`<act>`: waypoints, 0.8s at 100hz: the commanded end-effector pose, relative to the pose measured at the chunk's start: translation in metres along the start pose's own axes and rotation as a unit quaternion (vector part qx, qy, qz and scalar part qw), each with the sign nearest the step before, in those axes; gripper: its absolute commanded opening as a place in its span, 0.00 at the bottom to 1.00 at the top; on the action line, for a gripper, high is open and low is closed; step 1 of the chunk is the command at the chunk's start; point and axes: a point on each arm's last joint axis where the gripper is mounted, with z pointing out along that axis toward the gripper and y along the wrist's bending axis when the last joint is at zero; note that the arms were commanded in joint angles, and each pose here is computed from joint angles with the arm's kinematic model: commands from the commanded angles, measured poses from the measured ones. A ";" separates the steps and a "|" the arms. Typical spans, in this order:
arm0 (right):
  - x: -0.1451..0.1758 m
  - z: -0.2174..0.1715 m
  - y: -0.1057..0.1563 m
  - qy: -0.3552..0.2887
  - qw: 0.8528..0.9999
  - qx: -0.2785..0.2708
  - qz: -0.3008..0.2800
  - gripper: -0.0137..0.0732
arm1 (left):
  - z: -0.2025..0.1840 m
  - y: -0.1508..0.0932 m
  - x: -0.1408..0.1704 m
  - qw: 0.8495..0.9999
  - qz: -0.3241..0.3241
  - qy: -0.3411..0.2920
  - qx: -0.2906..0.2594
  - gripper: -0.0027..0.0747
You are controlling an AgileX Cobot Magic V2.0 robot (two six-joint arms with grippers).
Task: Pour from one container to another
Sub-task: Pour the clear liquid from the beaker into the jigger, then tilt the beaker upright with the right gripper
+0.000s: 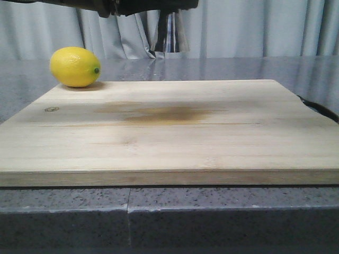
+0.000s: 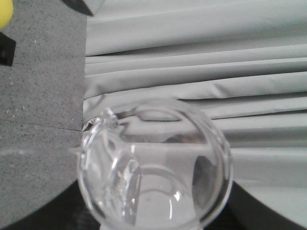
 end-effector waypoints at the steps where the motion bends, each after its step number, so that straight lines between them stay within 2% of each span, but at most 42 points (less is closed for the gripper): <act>1: -0.001 -0.012 -0.021 -0.008 0.999 0.035 0.011 0.39 | -0.007 -0.009 -0.033 0.998 0.022 -0.060 0.009 0.01; 49: 0.003 -0.011 -0.016 0.012 0.995 0.007 0.096 0.39 | -0.007 -0.009 -0.033 0.998 0.022 -0.060 0.009 0.01; 80: 0.007 -0.012 -0.009 0.033 0.983 -0.027 0.180 0.39 | -0.007 -0.010 -0.031 0.998 0.026 -0.051 0.013 0.01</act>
